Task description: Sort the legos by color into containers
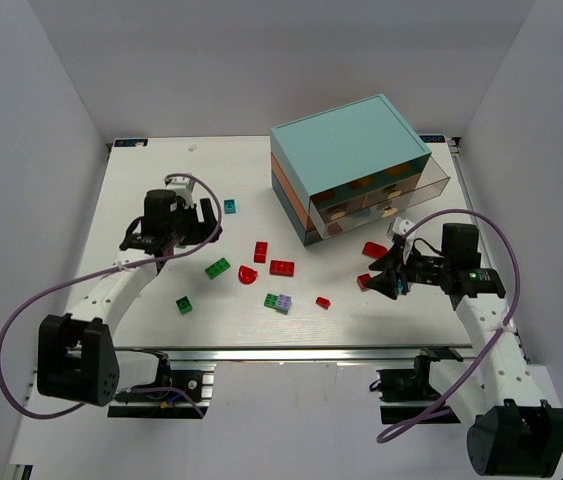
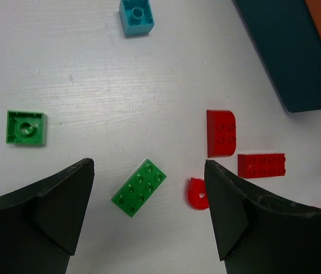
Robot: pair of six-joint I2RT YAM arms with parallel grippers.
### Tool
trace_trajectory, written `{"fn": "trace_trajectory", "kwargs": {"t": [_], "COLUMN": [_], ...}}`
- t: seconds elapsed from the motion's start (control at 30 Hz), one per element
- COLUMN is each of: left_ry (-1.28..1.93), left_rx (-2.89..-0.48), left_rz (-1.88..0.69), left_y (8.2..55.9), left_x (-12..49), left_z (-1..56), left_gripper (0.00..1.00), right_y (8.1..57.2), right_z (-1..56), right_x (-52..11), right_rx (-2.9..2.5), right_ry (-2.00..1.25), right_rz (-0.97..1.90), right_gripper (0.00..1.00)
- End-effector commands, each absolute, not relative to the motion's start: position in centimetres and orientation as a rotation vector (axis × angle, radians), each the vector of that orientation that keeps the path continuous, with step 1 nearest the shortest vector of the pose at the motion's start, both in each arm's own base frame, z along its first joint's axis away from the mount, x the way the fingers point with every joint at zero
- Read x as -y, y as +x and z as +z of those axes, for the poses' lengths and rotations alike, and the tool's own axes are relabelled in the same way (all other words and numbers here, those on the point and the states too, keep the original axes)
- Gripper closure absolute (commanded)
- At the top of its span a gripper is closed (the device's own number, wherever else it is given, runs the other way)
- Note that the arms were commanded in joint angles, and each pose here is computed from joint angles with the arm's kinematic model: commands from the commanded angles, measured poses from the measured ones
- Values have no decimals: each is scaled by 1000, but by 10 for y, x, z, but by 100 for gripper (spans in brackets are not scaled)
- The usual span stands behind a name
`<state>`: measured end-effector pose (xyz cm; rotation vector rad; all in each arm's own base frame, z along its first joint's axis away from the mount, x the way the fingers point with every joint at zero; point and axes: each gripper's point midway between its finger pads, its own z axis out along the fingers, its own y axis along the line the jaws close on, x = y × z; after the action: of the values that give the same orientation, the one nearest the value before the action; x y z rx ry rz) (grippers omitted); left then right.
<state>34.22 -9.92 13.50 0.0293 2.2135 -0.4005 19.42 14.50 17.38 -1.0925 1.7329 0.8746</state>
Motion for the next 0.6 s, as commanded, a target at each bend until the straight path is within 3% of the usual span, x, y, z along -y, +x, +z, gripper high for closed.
{"fn": "trace_trajectory", "kwargs": {"t": [0.0, 0.2, 0.57], "left_ry": [70, -4, -75], "left_rx": [-2114, -2135, -2311], "left_rz": [-449, -325, -117], "left_y": [372, 422, 476], "left_x": [113, 104, 116], "left_z": [181, 191, 111], "left_gripper": [13, 15, 17], "right_y": [196, 196, 204], "right_z": [183, 187, 193], "right_x": [-147, -146, -141], "right_rx": [-1690, -1681, -1696], "right_ry": [-1092, -1095, -1044], "right_rz": [861, 836, 770], "right_gripper": [46, 48, 48]}}
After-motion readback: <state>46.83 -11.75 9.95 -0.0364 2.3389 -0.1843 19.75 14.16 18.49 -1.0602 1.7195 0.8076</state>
